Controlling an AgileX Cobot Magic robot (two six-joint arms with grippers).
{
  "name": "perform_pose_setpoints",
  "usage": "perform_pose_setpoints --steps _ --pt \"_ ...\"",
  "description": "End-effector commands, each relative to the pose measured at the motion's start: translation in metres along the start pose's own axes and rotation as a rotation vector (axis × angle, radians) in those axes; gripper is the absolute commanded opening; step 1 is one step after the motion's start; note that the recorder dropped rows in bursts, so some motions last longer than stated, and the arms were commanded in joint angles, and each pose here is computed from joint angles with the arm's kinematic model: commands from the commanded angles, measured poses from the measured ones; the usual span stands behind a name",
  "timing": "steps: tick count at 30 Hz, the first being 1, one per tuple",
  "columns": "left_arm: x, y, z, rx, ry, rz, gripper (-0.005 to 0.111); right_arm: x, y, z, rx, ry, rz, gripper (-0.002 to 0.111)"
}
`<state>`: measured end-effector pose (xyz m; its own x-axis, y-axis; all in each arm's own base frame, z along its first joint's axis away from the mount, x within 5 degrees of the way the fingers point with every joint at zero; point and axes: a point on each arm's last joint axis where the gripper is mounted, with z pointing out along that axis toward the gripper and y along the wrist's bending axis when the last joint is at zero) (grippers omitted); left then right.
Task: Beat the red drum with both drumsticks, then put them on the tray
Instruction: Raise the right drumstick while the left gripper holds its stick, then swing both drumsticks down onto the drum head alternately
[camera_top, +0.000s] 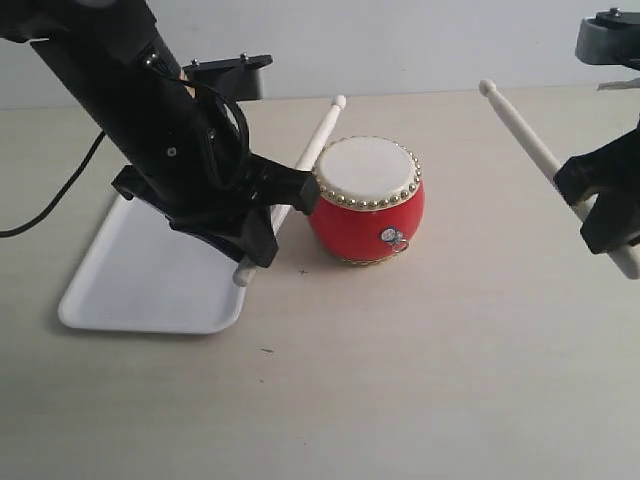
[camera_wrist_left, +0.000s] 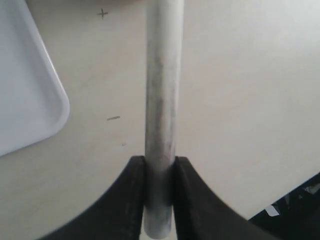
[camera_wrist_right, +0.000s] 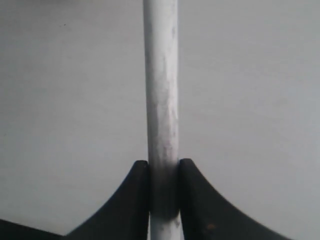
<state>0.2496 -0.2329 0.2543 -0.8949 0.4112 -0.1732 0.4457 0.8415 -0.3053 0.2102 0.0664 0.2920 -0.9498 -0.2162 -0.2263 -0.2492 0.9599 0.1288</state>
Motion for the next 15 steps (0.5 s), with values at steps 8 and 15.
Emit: perform_pose_setpoints --steps 8,15 --pt "0.003 0.012 -0.018 -0.021 0.127 0.037 0.000 -0.037 0.014 0.012 -0.153 0.079 -0.010 0.000" --pt "-0.006 0.011 -0.028 -0.032 0.080 0.052 0.000 -0.053 0.045 0.033 -0.126 0.148 -0.089 0.000"
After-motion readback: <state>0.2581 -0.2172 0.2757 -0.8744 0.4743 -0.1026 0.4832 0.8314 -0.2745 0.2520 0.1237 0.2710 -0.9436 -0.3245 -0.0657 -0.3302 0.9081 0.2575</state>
